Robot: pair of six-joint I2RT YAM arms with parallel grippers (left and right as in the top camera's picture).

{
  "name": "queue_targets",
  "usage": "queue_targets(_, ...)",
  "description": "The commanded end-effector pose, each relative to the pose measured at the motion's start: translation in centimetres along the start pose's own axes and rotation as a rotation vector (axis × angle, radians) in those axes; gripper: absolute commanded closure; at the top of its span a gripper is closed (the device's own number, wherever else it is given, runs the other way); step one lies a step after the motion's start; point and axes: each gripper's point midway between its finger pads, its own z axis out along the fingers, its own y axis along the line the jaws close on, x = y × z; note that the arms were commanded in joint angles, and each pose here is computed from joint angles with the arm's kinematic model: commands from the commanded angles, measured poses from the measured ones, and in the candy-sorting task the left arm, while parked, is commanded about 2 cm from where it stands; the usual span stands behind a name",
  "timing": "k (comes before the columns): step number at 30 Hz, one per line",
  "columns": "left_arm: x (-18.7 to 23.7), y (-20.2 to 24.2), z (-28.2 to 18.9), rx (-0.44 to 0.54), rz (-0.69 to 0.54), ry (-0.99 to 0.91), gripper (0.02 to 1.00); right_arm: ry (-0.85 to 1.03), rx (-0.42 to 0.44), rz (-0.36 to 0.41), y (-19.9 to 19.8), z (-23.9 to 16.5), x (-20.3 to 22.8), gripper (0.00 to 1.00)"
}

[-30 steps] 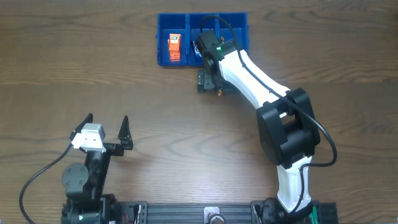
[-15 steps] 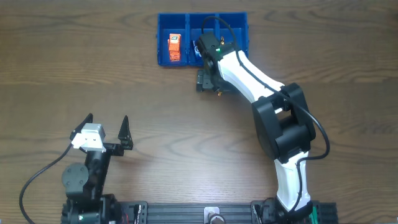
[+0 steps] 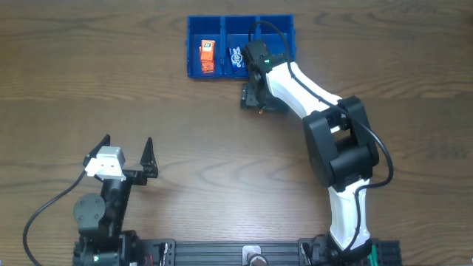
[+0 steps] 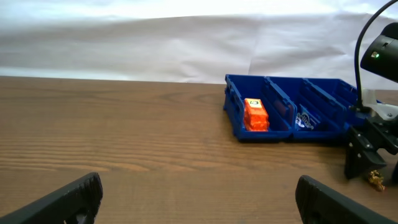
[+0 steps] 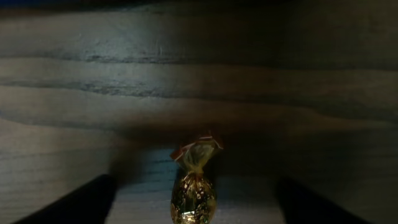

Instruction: Sort Candies Into Trays

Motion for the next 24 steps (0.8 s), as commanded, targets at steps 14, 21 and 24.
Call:
queue_targets(14,1.6,-0.3,0.1,0.022,-0.009,0.047,0.02,0.003,0.004,0.004,0.0,0.2,0.1,0.963)
queue_targets(21,1.6,-0.3,0.1,0.022,-0.009,0.047,0.02,-0.244,-0.094,-0.058,1.5,-9.3,-5.4,0.965)
queue_targets(24,1.6,-0.3,0.1,0.021,-0.009,0.047,0.02,-0.496,-0.017,-0.016,-0.7,-16.9,-10.4,0.963)
